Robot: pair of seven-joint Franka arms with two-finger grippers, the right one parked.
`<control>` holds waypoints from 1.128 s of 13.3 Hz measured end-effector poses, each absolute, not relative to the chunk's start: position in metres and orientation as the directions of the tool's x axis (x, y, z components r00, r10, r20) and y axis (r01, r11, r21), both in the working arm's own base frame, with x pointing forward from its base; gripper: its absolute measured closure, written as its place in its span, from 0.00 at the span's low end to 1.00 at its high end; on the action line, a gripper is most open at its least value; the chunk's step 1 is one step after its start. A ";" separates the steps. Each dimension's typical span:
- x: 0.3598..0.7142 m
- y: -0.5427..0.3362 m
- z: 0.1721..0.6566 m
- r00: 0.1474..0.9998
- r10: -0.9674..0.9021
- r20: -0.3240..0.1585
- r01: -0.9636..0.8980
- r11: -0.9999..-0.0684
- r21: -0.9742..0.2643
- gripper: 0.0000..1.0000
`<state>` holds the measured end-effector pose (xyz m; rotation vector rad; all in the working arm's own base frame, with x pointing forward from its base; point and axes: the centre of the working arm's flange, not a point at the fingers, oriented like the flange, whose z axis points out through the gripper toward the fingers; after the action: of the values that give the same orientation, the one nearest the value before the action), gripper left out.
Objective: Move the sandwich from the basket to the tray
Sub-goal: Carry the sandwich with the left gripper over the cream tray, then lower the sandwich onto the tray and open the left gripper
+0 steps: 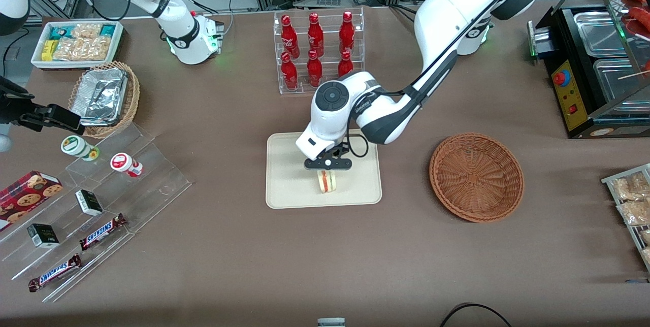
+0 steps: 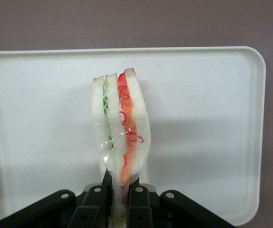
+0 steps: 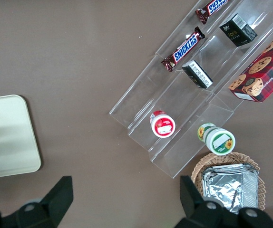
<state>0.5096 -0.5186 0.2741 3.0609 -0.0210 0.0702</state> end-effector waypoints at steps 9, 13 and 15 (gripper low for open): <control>0.499 -0.527 0.245 0.998 -0.047 0.035 -0.049 -0.997 0.060 0.79; 0.506 -0.526 0.254 0.998 -0.036 0.049 -0.039 -0.997 0.072 0.37; 0.516 -0.525 0.273 0.997 -0.018 0.076 -0.024 -0.996 0.090 0.15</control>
<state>0.5156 -0.5249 0.2733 3.0485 -0.0322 0.1147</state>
